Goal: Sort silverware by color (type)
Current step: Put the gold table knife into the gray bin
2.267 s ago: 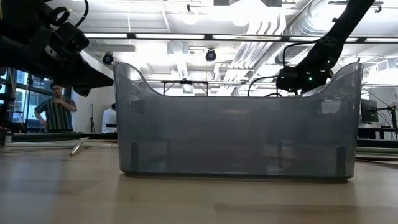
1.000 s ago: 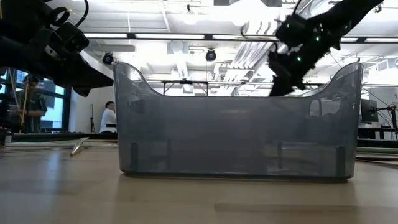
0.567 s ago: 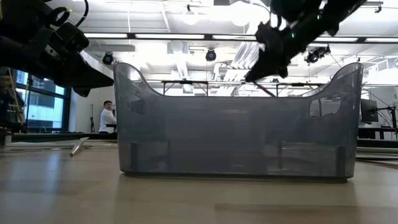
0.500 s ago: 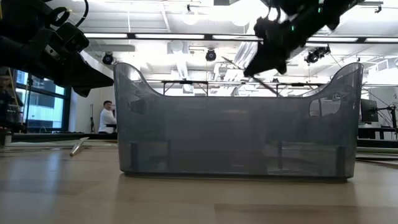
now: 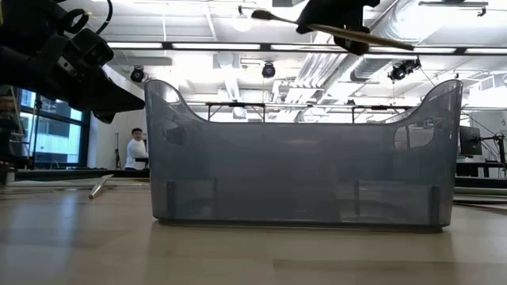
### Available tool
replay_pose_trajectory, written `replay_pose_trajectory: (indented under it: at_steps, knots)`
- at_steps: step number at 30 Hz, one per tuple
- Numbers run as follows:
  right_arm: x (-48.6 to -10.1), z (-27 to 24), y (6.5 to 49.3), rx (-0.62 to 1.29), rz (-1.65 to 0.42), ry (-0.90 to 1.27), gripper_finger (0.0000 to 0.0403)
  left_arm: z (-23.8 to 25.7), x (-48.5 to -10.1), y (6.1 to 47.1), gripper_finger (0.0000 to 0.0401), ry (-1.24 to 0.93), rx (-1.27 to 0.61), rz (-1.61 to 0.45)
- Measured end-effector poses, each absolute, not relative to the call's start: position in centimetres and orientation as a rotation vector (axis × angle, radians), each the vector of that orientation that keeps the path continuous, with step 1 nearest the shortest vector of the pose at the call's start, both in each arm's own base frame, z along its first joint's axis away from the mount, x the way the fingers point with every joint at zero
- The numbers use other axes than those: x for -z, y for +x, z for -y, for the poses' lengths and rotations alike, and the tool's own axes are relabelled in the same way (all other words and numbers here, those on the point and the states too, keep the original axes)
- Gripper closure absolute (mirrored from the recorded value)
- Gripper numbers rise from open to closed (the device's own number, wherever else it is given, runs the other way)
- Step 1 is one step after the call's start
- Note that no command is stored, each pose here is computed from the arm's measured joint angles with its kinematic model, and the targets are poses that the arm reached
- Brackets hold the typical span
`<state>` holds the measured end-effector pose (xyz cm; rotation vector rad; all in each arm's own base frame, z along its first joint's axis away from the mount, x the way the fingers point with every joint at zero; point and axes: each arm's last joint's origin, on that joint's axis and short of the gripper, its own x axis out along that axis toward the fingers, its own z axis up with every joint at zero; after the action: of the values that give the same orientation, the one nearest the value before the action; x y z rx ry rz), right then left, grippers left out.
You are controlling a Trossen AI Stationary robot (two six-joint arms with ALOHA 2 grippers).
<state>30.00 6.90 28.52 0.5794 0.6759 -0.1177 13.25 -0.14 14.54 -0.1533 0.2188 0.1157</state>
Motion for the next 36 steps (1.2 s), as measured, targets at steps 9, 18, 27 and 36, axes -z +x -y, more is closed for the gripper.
replay_pose_trajectory:
  at_steps: [9, 18, 27, 36]
  knots:
    - [-25.9, -13.0, 35.4, 0.059, -0.912, 0.605, 0.0402, 0.1, -14.5, 13.2, 0.0401, -0.168, -0.118, -0.218]
    - [-23.6, -14.4, 38.2, 0.124, -1.156, 0.555, 0.0402, 0.1, -14.5, 13.2, 0.0401, -0.168, -0.119, -0.219]
    - [-23.0, -13.0, 38.1, 0.192, -1.232, 0.564, 0.0402, 0.1, -14.5, 13.2, 0.0401, -0.169, -0.119, -0.220]
    - [-22.9, -11.3, 38.5, 0.222, -1.242, 0.591, 0.0402, 0.1, -14.5, 13.2, 0.0401, -0.168, -0.122, -0.219]
